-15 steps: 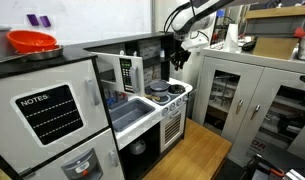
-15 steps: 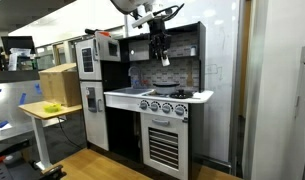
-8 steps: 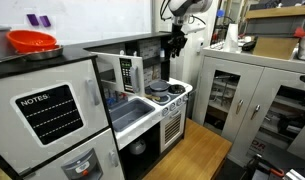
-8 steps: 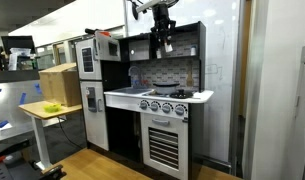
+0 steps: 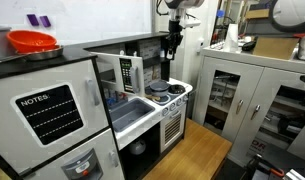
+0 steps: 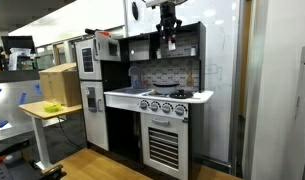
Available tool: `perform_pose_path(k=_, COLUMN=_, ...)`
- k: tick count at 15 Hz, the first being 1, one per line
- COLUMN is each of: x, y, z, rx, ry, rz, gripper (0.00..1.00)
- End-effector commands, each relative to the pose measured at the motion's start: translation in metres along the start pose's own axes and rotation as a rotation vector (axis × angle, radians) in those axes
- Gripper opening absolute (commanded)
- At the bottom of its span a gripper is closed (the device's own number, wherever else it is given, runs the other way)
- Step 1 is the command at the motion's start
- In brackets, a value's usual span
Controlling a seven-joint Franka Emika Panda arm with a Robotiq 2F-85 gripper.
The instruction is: Remove the black lid from the grey pot, place the white and red shaker inside the sink
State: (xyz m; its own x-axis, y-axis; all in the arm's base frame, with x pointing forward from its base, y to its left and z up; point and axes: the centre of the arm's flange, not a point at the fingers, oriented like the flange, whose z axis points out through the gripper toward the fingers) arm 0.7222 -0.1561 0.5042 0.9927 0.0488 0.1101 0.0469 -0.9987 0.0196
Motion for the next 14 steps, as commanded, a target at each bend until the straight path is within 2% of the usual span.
perform_pose_path(k=1, x=0.052, y=0.014, z=-0.01, rx=0.015, ry=0.0, rz=-0.041, gripper=0.08)
perform_pose_path(k=8, x=0.055, y=0.001, z=-0.017, rx=0.009, ry=0.017, rz=-0.039, gripper=0.08)
perform_pose_path(k=14, x=0.023, y=-0.015, z=-0.027, rx=0.042, ry=-0.073, rz=0.035, gripper=0.08)
